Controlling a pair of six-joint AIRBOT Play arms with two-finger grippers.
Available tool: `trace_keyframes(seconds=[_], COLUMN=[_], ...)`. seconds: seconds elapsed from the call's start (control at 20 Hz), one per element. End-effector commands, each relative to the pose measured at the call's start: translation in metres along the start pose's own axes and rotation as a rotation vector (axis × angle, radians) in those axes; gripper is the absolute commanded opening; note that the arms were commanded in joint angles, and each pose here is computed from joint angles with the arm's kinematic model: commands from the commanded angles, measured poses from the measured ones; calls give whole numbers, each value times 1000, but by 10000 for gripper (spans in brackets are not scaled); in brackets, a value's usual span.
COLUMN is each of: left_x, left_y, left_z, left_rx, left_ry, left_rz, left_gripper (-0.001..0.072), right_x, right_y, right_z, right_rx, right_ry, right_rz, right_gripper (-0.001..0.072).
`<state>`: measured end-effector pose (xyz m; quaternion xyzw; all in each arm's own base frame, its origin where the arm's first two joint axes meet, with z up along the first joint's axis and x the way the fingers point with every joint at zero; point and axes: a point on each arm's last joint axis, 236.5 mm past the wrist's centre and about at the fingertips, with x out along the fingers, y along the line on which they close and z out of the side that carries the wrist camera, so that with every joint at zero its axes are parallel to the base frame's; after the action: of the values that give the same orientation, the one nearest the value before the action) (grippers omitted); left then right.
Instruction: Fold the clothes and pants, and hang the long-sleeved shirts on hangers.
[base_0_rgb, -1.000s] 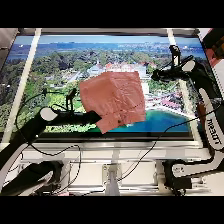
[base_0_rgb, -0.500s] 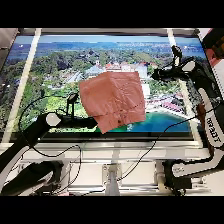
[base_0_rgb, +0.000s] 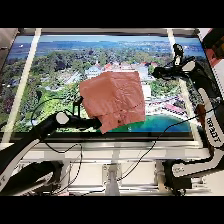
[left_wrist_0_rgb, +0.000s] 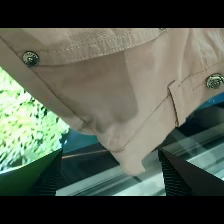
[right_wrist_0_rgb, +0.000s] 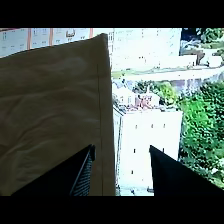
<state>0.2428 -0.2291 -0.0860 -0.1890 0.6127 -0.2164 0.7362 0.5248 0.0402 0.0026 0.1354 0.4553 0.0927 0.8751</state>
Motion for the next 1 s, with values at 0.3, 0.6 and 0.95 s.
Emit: trace_keyframes(seconds=[0.3,0.6,0.95], left_x=[33,1,-90], left_y=[-8,-5,98], left_z=[19,34,42], left_rx=[-80,228,411], left_ry=[-101,-86,4], left_rz=[-10,89,477], left_gripper=[121,10,11], right_x=[0,0,15], right_y=[-1,1,16], right_z=[6,0,-59], right_rx=[2,1,38], right_ry=[-23,1,234], right_rz=[-4,3,97], right_gripper=[410,409,410])
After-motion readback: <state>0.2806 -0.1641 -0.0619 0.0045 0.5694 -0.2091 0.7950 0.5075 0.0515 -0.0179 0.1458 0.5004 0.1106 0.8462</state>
